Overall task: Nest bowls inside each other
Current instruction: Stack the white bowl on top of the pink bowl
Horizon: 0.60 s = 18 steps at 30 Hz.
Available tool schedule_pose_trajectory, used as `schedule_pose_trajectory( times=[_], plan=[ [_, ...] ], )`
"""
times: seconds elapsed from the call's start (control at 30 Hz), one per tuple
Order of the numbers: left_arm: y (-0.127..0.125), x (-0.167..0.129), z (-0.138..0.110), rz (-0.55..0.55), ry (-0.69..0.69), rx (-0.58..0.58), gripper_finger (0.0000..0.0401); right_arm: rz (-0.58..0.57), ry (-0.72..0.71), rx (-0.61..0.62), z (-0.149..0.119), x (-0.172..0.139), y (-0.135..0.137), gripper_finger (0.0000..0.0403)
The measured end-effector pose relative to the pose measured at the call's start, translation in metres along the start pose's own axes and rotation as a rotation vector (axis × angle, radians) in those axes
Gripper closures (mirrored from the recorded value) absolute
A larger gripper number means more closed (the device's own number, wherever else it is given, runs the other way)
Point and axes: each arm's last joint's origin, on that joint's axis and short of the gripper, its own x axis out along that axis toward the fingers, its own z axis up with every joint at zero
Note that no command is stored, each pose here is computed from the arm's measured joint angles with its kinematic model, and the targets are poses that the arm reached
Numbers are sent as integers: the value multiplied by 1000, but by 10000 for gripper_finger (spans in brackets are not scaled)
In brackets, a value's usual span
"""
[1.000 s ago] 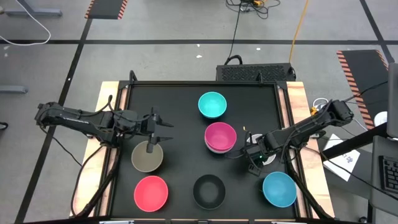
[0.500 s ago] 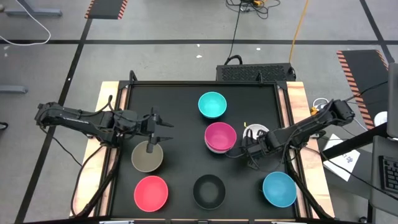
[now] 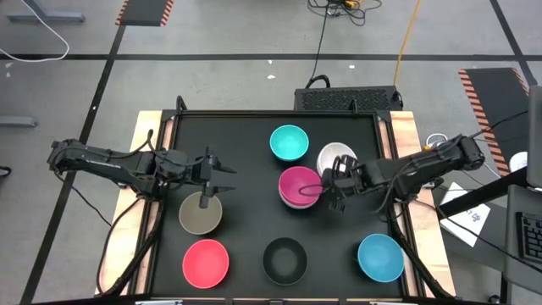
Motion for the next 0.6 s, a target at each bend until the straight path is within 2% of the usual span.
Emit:
schedule_pose_trajectory(
  times=[0.17, 0.27, 0.4, 0.6],
  plan=[
    [0, 0, 0, 0, 0, 0, 171, 49, -56, -39, 24, -27, -13, 403],
    [0, 0, -1, 0, 6, 0, 171, 181, -80, -49, 37, -45, -18, 403],
    [0, 0, -2, 0, 20, 3, 171, 284, -103, -63, 47, -63, -19, 403],
    [0, 0, -2, 6, 25, 17, 171, 303, -63, -78, 55, -59, -16, 403]
  ],
)
